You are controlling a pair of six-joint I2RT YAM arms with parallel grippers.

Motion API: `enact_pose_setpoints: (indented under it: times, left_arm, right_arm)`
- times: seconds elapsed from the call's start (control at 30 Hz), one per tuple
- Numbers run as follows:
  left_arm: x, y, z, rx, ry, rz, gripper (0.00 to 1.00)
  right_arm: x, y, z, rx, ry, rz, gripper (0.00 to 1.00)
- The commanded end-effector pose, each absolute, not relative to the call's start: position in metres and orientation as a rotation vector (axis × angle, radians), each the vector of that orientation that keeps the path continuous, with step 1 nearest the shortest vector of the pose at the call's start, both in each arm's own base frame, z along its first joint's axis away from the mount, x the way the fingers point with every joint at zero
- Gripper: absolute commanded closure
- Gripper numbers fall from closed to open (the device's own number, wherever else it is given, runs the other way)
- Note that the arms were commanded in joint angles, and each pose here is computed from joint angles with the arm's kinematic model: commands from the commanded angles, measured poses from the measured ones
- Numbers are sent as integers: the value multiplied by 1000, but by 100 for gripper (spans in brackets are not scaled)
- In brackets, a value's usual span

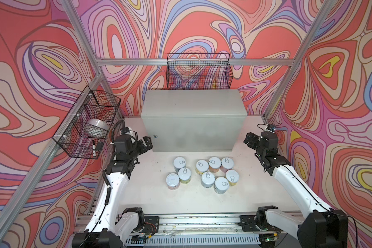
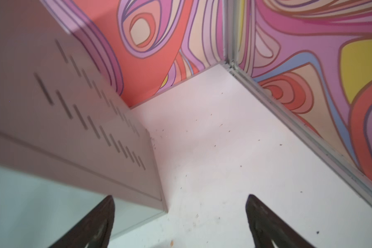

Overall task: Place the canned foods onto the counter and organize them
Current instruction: 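Move the left gripper over the pink can while the right approaches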

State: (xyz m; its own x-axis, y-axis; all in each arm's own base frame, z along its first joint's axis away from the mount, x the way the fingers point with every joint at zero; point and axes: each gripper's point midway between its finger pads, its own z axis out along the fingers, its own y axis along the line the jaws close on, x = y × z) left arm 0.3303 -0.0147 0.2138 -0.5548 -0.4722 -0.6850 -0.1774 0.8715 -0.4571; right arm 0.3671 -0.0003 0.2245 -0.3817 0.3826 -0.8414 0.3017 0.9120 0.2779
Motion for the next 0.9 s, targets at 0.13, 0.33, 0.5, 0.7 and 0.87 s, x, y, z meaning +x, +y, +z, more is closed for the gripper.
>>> enact_pose_setpoints:
  times: [0.13, 0.33, 0.5, 0.7, 0.87]
  left_arm:
    - [245, -58, 153, -578, 2558, -680, 0]
    - [224, -51, 172, -648, 2458, -619, 0]
    - [225, -80, 169, -698, 2410, -906, 0]
    - [217, -97, 172, -550, 2466, -948, 0]
    - [206, -91, 175, -490, 2515, -803, 0]
  right_arm:
    - [320, 24, 210, 450, 2229, 88, 2]
    - [298, 47, 195, 414, 2348, 188, 4]
    - [285, 57, 185, 390, 2393, 226, 5]
    - [277, 64, 172, 357, 2444, 244, 7]
    - [271, 71, 161, 342, 2486, 267, 8]
